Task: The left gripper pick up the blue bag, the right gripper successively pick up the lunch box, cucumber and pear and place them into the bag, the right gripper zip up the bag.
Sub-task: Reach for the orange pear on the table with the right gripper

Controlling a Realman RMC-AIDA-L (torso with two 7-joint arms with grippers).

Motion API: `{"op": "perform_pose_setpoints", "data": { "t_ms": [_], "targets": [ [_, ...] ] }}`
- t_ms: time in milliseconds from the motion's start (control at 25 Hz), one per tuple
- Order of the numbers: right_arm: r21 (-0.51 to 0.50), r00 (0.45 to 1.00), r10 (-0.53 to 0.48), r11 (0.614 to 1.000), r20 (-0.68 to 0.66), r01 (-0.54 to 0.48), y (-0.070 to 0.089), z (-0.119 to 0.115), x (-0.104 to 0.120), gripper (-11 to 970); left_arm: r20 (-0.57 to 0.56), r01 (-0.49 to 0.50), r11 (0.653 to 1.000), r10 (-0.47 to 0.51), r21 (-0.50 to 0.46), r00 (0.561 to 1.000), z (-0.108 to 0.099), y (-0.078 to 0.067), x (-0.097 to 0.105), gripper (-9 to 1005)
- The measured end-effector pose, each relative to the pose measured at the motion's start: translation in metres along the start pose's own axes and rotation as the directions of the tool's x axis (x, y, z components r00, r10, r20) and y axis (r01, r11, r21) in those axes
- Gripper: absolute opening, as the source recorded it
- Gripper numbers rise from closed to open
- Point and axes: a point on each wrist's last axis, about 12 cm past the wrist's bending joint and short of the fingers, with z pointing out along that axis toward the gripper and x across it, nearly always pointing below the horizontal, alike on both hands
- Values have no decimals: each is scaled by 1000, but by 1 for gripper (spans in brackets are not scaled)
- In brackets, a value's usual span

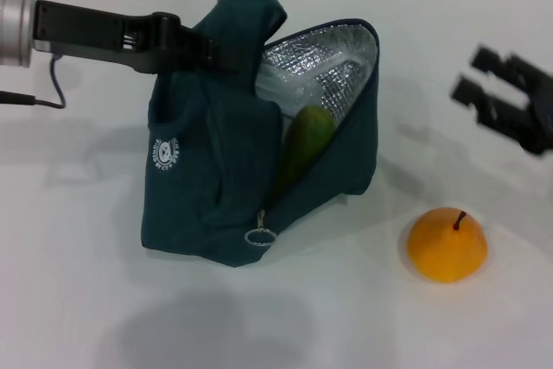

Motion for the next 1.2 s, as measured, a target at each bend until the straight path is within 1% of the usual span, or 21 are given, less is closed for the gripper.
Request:
{"op": "perform_pose_setpoints", "data": {
  "t_ms": [200, 320, 520, 920, 1200],
  "targets": [
    [-97, 992, -24, 995, -121, 12, 15, -24, 15, 743, 4, 20, 1000, -20, 7, 1000, 3, 4, 2, 40],
    [-103, 987, -38, 994, -154, 22, 21, -33, 23, 742, 10, 22, 1000, -22, 3, 1000, 3, 5, 2, 40],
    [-111, 978, -97, 991, -184, 78, 28, -38, 37, 740, 12, 23, 1000, -23, 4, 1000, 4, 6, 4, 41],
    [-70, 970, -112, 993, -214, 99, 28, -41, 49, 738, 7, 19, 1000, -19, -1, 1000, 4, 7, 4, 41],
    [-54, 968, -114, 993, -225, 104, 26, -40, 52, 738, 4, 17, 1000, -17, -2, 1000, 5, 7, 4, 41]
  ]
}}
